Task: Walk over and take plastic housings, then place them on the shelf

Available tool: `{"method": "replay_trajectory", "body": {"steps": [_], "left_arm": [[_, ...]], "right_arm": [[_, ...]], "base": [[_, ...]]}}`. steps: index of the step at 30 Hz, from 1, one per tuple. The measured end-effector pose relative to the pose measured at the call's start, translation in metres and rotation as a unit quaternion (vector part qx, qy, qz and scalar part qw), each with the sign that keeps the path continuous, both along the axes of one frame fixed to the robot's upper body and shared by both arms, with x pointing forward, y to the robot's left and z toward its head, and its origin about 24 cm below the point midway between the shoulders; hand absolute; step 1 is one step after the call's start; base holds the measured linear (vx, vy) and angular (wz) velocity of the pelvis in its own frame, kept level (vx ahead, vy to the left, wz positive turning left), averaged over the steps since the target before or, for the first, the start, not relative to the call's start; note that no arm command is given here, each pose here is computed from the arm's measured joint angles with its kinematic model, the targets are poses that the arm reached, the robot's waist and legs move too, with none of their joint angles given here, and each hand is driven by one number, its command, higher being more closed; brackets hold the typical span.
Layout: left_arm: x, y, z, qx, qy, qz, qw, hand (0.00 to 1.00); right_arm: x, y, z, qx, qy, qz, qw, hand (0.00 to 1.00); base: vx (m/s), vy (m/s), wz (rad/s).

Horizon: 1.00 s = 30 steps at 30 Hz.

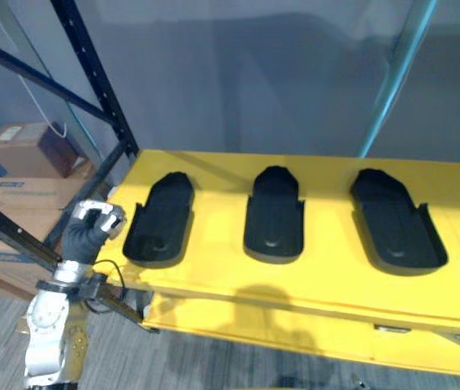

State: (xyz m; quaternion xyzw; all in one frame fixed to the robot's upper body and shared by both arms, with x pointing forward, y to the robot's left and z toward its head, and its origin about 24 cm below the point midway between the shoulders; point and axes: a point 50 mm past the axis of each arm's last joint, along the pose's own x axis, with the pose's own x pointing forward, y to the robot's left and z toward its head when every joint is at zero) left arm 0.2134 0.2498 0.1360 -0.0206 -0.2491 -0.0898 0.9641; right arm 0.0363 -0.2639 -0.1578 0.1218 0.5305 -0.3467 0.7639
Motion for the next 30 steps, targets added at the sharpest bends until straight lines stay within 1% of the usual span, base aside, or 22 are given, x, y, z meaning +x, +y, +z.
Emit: {"method": "replay_trajectory", "body": {"steps": [5,8,12,16,22,27,30], "left_arm": [[-0.001,-0.007,0.007,0.012,-0.004,-0.028,1.000,1.00],[0.001,-0.009,-0.006,0.007,0.059,-0.037,0.998,1.00],[-0.006,-0.007,-0.034,-0.007,0.158,-0.029,0.987,1.00],[-0.012,-0.010,-0.050,-0.015,0.204,-0.034,0.978,1.00],[-0.016,-0.012,-0.058,-0.018,0.234,-0.039,0.971,1.00],[-0.017,-0.026,-0.069,-0.012,0.266,-0.068,0.962,1.00],[-0.017,-0.028,-0.072,-0.009,0.279,-0.069,0.958,1.00]], "right_arm": [[-0.002,0.009,-0.003,0.009,0.002,-0.003,1.000,0.00],[0.000,0.011,-0.003,0.011,0.000,-0.001,1.000,0.00],[0.000,0.011,-0.003,0.012,-0.001,-0.003,1.000,0.00],[0.000,0.012,-0.004,0.015,0.002,-0.005,1.000,0.00],[0.008,0.012,-0.003,0.018,-0.009,-0.001,1.000,0.00],[0.023,0.012,-0.001,0.019,-0.028,0.000,0.999,0.00],[0.028,0.013,-0.001,0.020,-0.033,0.005,0.999,0.00]], "base": [[0.00,0.001,0.01],[0.00,0.000,0.00],[0.00,-0.001,0.01],[0.01,-0.019,0.13],[0.01,-0.032,0.17],[0.01,-0.008,0.07],[0.02,-0.002,0.05]]}}
